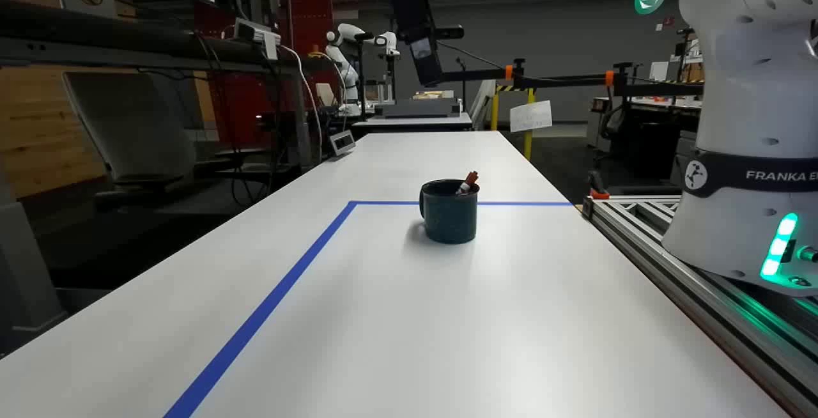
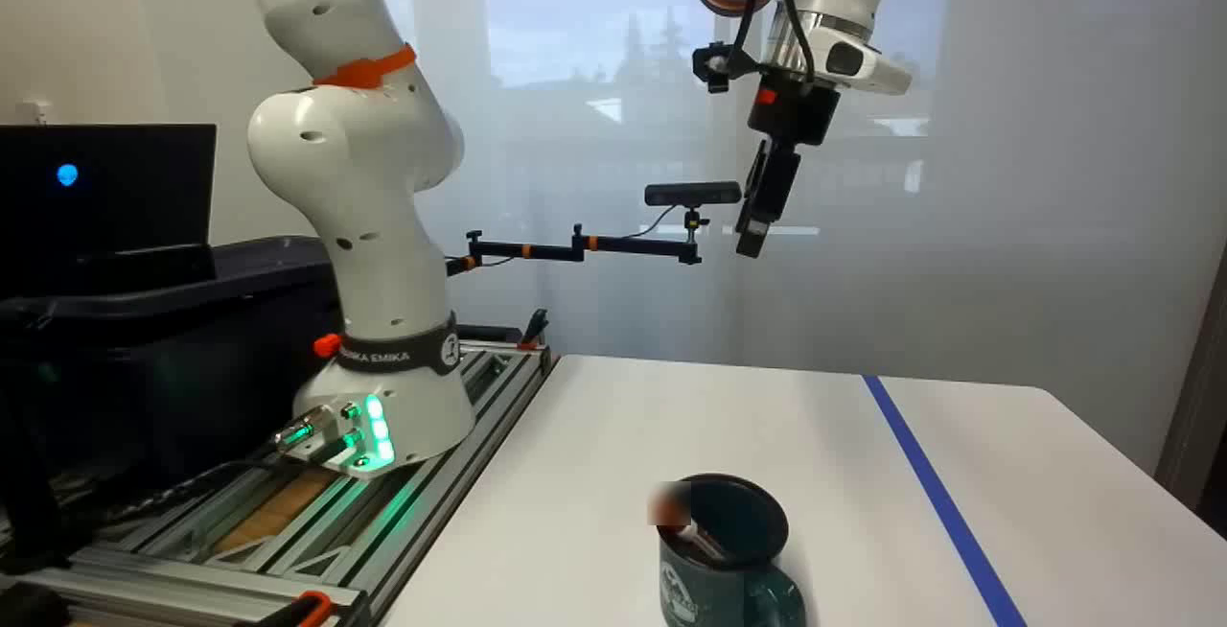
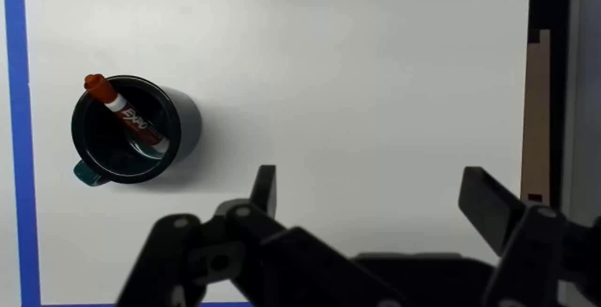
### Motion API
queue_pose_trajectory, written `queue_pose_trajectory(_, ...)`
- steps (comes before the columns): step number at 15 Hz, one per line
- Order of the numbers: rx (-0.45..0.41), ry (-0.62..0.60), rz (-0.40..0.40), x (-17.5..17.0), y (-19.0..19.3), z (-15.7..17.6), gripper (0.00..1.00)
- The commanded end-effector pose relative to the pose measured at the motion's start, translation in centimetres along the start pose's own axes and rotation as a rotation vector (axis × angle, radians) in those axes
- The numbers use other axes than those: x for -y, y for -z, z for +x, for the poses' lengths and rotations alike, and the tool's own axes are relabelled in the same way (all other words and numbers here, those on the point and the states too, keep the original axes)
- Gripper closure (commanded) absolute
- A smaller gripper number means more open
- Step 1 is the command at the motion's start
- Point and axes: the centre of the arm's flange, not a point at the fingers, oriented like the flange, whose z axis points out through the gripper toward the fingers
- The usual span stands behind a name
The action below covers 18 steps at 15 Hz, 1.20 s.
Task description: Put the marker on the table
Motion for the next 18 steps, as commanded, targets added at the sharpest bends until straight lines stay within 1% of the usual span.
queue_pose_trajectory(1,0.000,0.000,0.000,0.0,0.0,0.0,0.00)
queue_pose_trajectory(6,0.000,0.000,0.000,0.0,0.0,0.0,0.00)
queue_pose_trajectory(7,0.009,0.008,-0.020,-0.3,0.0,-0.1,0.00)
queue_pose_trajectory(8,-0.005,-0.013,-0.055,-0.9,-0.1,-0.1,0.00)
queue_pose_trajectory(12,0.007,-0.034,-0.130,-4.6,-1.5,-0.4,0.00)
queue_pose_trajectory(13,0.030,-0.002,-0.142,-5.9,-2.1,-0.6,0.00)
queue_pose_trajectory(14,0.045,0.005,-0.167,-7.1,-2.8,-0.7,0.00)
queue_pose_trajectory(16,0.074,0.046,-0.176,-9.5,-4.4,-0.7,0.00)
queue_pose_trajectory(17,0.102,0.077,-0.170,-10.6,-5.1,-0.9,0.00)
queue_pose_trajectory(18,0.118,0.133,-0.178,-11.7,-6.1,-0.7,0.00)
